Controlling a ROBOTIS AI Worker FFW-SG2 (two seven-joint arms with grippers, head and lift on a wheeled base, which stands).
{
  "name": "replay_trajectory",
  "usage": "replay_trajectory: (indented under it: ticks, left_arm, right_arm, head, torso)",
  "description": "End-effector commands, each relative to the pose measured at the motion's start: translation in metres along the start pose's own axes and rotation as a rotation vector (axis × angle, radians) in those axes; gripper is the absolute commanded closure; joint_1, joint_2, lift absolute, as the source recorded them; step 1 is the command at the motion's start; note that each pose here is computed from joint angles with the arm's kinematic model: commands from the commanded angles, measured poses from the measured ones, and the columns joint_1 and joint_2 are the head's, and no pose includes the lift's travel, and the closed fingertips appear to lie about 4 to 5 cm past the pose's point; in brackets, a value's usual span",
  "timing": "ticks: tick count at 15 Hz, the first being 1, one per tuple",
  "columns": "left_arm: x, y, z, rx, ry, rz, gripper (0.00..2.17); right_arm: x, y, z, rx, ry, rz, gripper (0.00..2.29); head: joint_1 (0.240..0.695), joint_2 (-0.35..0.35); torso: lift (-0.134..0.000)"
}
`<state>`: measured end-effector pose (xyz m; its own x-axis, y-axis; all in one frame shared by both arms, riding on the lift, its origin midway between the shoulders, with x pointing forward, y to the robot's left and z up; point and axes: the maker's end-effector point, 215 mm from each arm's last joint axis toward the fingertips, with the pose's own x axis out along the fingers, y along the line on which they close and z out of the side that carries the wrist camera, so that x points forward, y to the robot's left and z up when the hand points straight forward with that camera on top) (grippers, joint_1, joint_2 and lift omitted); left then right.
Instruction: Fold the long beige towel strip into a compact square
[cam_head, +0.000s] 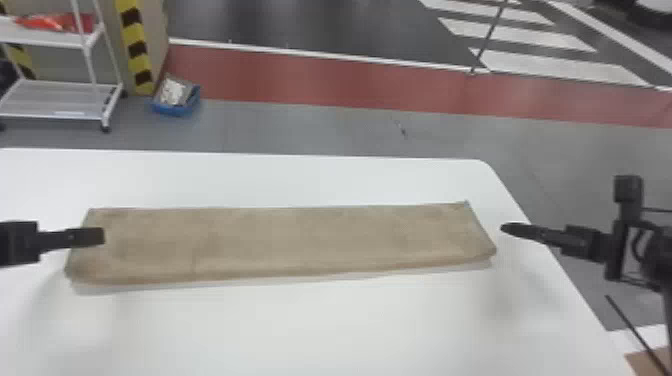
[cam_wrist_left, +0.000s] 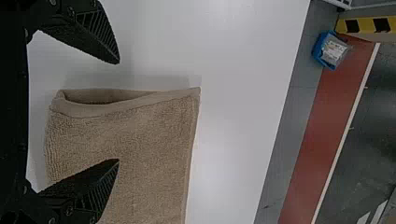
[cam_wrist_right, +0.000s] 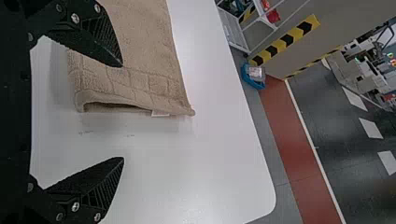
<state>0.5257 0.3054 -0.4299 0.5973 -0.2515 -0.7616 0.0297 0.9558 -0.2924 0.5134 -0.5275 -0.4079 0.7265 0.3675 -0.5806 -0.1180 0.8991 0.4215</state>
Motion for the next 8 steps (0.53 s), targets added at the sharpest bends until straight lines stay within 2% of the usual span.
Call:
replay_trajectory:
  ticks: [1,8]
  left_arm:
    - [0.0009,-0.0004,0.0053,0.008,-0.018,-0.001,0.15]
    - [0.0002,0.0026,0.0100,0.021,-0.038,0.003,0.15]
  right_arm:
    - [-0.0032,0.0036,0.0084,-0.010,-0.012,-0.001,0.18]
    - [-0.0011,0.0043,0.0070,-0.006,-0.019,0.001,0.16]
  head:
    - [0.695,-0.232]
    - [0.695,-0.225]
  torso:
    - [-0.124]
    - [-0.124]
